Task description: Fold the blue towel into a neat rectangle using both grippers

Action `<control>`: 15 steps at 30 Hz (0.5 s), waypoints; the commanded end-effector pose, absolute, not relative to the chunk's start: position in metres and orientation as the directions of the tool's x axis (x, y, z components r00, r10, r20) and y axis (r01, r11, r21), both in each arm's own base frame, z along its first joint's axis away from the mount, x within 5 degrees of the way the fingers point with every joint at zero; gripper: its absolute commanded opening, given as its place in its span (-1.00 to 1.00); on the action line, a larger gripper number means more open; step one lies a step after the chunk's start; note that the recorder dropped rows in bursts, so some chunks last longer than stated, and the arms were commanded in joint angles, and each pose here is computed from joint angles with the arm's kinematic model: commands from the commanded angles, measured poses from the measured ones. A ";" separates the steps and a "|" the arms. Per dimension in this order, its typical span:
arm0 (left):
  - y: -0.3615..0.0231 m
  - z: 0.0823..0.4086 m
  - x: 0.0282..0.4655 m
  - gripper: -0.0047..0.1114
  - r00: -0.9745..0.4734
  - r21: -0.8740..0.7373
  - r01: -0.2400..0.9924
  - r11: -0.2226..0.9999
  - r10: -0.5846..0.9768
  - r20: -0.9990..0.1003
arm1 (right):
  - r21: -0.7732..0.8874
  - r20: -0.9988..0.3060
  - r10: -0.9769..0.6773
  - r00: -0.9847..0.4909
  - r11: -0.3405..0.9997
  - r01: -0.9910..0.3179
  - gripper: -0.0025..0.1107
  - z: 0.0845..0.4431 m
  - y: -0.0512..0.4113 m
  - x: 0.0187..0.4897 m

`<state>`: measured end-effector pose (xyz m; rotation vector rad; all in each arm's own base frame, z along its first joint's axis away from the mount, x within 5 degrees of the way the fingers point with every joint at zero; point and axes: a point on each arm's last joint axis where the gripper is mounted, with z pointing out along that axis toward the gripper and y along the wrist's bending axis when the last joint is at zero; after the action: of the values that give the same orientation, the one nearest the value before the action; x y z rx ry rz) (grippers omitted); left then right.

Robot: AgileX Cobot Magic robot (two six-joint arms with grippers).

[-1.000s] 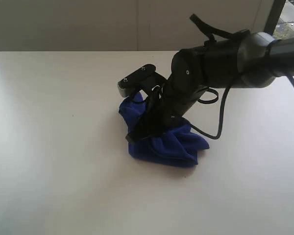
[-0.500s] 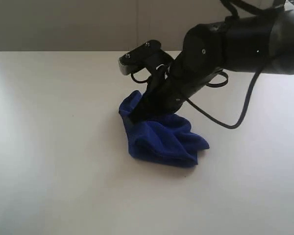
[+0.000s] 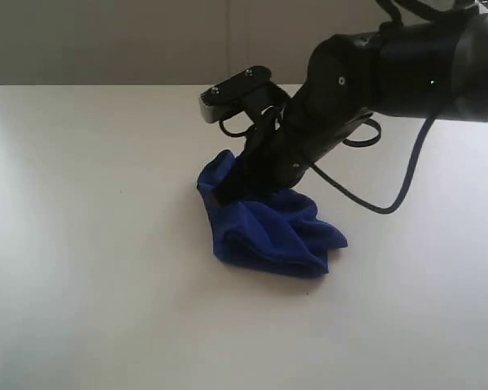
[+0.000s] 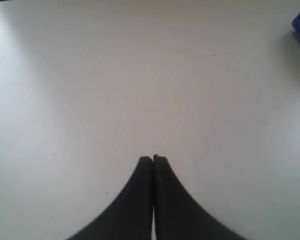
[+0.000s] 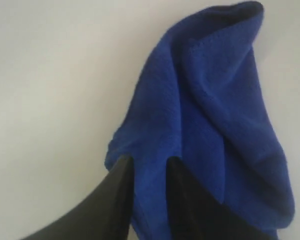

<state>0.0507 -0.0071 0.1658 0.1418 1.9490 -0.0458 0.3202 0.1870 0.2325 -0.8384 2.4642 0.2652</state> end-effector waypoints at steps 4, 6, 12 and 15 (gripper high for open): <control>-0.007 0.165 0.051 -0.92 -0.366 0.033 0.122 0.992 0.076 -0.927 | -0.068 -0.544 -0.654 -0.525 0.659 -0.749 -0.29 0.223 0.214 0.312; -0.007 0.165 0.051 -0.92 -0.366 0.033 0.122 0.992 0.076 -0.927 | -0.077 -0.518 -0.677 -0.523 0.646 -0.759 -0.25 0.216 0.214 0.314; -0.007 0.165 0.051 -0.92 -0.366 0.033 0.122 0.992 0.076 -0.927 | -0.099 -0.465 -0.687 -0.559 0.667 -0.738 -0.23 0.200 0.211 0.318; -0.007 0.165 0.051 -0.92 -0.366 0.033 0.122 0.992 0.076 -0.927 | -0.092 -0.443 -0.694 -0.568 0.665 -0.741 -0.23 0.196 0.211 0.317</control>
<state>0.0507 -0.0071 0.1658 0.1418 1.9490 -0.0458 0.3178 0.2113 0.1969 -1.1111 2.4254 0.1561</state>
